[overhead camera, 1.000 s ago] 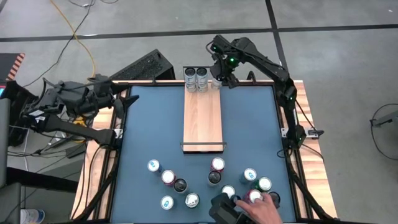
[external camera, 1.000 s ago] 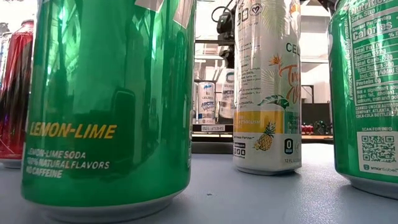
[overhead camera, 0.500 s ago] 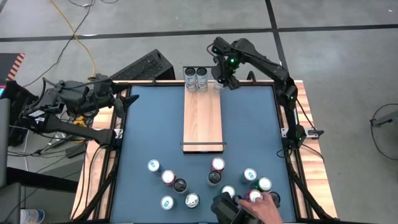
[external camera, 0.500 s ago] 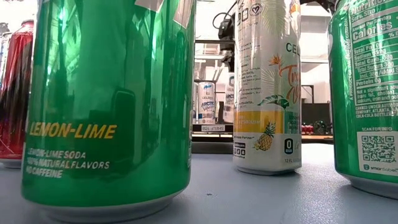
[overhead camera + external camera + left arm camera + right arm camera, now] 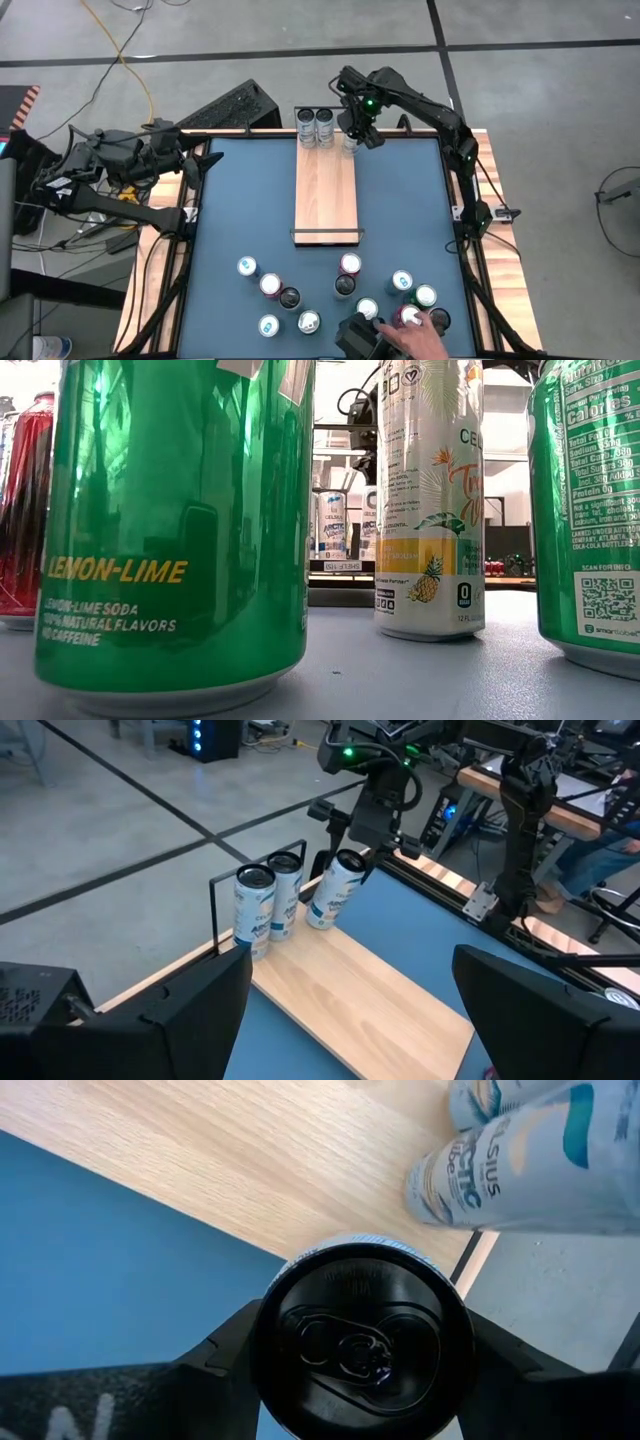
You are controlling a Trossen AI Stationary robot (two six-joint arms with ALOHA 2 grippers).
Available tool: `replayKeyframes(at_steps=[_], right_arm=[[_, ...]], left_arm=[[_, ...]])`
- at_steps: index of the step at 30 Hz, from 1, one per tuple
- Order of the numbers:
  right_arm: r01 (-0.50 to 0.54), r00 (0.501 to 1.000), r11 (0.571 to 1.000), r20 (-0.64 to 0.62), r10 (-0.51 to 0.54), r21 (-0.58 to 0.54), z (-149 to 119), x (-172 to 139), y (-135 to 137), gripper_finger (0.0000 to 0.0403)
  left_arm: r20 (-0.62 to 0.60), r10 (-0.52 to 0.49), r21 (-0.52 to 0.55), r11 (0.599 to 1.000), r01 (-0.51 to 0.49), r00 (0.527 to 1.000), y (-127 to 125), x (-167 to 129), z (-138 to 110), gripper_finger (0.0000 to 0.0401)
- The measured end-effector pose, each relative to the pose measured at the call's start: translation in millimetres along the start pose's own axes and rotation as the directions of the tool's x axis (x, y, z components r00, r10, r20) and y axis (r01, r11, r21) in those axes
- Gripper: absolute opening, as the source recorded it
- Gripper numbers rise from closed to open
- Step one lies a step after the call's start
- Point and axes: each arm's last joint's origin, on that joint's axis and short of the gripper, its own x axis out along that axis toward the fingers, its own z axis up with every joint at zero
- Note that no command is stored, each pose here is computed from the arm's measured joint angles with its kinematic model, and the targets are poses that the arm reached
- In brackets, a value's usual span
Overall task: Place canned beverage on shelf
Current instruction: Put the white blue soda can on the shelf aligned with the other white blue soda cans
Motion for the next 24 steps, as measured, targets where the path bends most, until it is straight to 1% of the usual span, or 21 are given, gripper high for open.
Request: replayKeyframes(at_steps=[5, 8, 14, 22, 24], right_arm=[[0.008, 1.000, 1.000, 0.004, -0.008, 0.001, 0.3, 2.2, -1.9, 0.0236], [0.035, 0.999, 0.999, -0.003, -0.035, 0.021, 0.8, 4.3, -5.0, 0.0245], [0.061, 0.998, 0.998, -0.010, -0.061, 0.023, 1.0, 5.0, -7.4, 0.0249], [0.088, 0.996, 0.985, -0.012, -0.087, 0.150, 2.0, 5.7, -9.9, 0.0251], [0.092, 0.996, 0.983, -0.018, -0.090, 0.160, 1.6, 5.7, -10.0, 0.0251]], left_arm=[[0.000, 0.000, -0.001, 1.000, 0.000, 1.000, 0.0, 0.0, 0.0, 0.0332], [0.000, 0.000, -0.001, 1.000, 0.000, 1.000, 0.0, 0.0, 0.0, 0.0332], [0.001, 0.002, -0.001, 1.000, -0.002, 1.000, 0.1, 0.0, 0.0, 0.0332], [-0.006, 0.006, 0.007, 1.000, -0.006, 1.000, 0.4, 0.0, -0.7, 0.0332], [-0.006, 0.006, 0.007, 1.000, -0.006, 1.000, 0.4, 0.0, -0.7, 0.0332]])
